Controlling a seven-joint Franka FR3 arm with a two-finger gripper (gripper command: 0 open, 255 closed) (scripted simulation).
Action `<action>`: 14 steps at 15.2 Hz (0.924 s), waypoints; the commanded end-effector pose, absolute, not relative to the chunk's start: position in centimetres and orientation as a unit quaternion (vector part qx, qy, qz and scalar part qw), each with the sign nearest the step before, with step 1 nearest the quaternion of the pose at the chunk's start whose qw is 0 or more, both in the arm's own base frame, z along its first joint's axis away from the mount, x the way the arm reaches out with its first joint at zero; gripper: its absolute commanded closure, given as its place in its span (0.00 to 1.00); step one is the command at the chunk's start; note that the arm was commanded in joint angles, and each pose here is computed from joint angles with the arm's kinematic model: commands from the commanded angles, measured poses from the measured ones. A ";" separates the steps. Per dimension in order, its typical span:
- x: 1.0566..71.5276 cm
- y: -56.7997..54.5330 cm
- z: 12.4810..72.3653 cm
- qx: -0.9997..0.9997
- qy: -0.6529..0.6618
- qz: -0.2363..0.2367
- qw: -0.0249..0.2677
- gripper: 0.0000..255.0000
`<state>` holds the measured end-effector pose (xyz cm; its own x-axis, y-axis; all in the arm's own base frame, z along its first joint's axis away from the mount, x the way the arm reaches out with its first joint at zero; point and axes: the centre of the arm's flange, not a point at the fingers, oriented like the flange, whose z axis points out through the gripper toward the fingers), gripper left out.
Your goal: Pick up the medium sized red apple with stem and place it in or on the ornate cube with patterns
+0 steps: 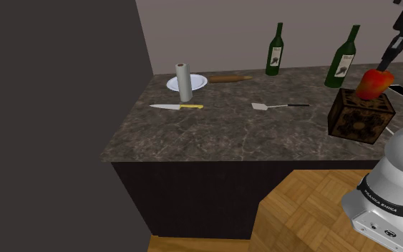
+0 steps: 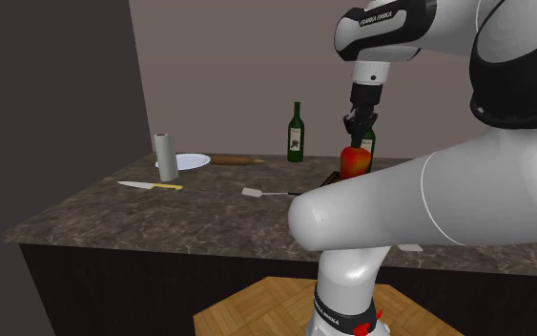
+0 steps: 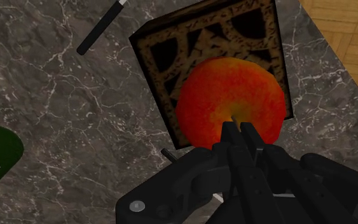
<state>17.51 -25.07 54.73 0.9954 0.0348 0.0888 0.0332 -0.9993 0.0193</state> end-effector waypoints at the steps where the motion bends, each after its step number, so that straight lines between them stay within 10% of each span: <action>1: 17.5 -25.1 54.7 0.999 0.017 0.045 0.009 1.00; 3: 17.5 -25.1 54.7 0.999 0.017 0.045 0.009 1.00; 4: 17.5 -25.1 54.7 0.999 0.017 0.045 0.009 0.00; 14: 17.1 -25.0 59.7 0.999 0.017 0.045 0.009 0.00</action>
<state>17.14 -25.06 59.03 0.9954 0.0346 0.0893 0.0329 -0.9993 0.0200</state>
